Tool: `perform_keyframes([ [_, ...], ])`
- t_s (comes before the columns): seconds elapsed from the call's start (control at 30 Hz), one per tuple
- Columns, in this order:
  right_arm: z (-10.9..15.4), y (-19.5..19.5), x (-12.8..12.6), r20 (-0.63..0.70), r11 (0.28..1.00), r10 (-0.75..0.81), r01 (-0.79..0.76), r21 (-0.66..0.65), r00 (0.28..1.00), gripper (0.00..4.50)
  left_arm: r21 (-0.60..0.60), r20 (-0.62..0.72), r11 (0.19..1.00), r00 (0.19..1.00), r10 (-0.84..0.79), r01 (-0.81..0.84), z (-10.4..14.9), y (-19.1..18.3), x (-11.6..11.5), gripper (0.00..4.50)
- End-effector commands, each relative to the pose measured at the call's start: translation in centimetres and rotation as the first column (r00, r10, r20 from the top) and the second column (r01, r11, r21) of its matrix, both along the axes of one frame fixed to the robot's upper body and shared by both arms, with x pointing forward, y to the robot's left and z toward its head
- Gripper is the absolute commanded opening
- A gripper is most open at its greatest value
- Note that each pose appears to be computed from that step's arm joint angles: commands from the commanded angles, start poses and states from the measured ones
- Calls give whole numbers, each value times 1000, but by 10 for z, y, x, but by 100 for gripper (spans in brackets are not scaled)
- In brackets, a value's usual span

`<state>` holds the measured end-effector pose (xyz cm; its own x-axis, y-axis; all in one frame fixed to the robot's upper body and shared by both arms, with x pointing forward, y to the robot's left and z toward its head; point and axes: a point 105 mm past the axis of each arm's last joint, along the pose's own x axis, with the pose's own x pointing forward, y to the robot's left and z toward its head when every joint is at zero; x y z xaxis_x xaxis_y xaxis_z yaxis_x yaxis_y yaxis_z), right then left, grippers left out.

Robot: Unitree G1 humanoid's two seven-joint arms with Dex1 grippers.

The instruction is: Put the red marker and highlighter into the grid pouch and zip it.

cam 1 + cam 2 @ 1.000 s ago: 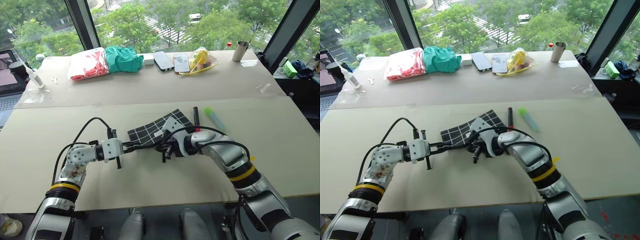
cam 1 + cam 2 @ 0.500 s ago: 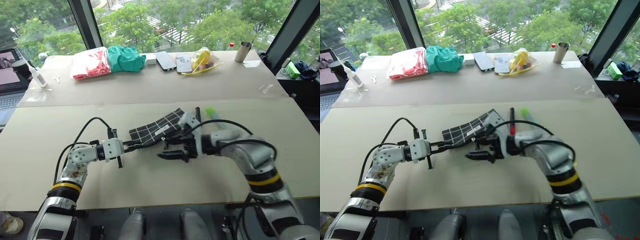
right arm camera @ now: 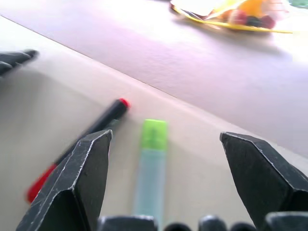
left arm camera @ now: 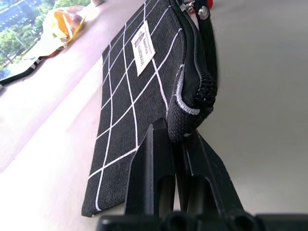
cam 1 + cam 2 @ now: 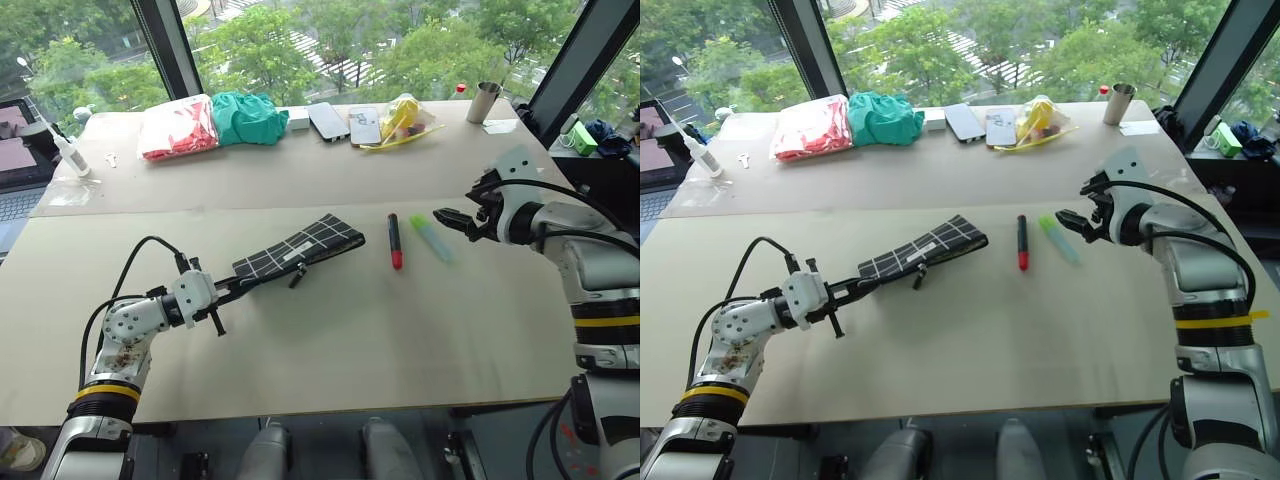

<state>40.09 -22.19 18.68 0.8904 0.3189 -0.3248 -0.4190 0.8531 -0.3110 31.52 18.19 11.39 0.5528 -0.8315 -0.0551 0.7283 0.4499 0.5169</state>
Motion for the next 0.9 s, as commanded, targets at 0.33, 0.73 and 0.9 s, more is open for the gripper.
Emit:
perform_keyframes([
  [0.33, -38, -15, 16, -48, 984, -121, 114, -134, 991, 400, -69, -6, 996, 999, -49, 48, 17, -12, -8, 0],
  [0.73, -55, -3, 12, -200, 997, -62, 69, 31, 978, 375, -78, -23, 995, 998, -64, 62, 21, -16, -11, 0],
  [0.9, -70, 3, 2, -305, 989, -23, 67, 135, 952, 224, -72, -30, 996, 998, -61, 59, 23, -13, -12, 0],
])
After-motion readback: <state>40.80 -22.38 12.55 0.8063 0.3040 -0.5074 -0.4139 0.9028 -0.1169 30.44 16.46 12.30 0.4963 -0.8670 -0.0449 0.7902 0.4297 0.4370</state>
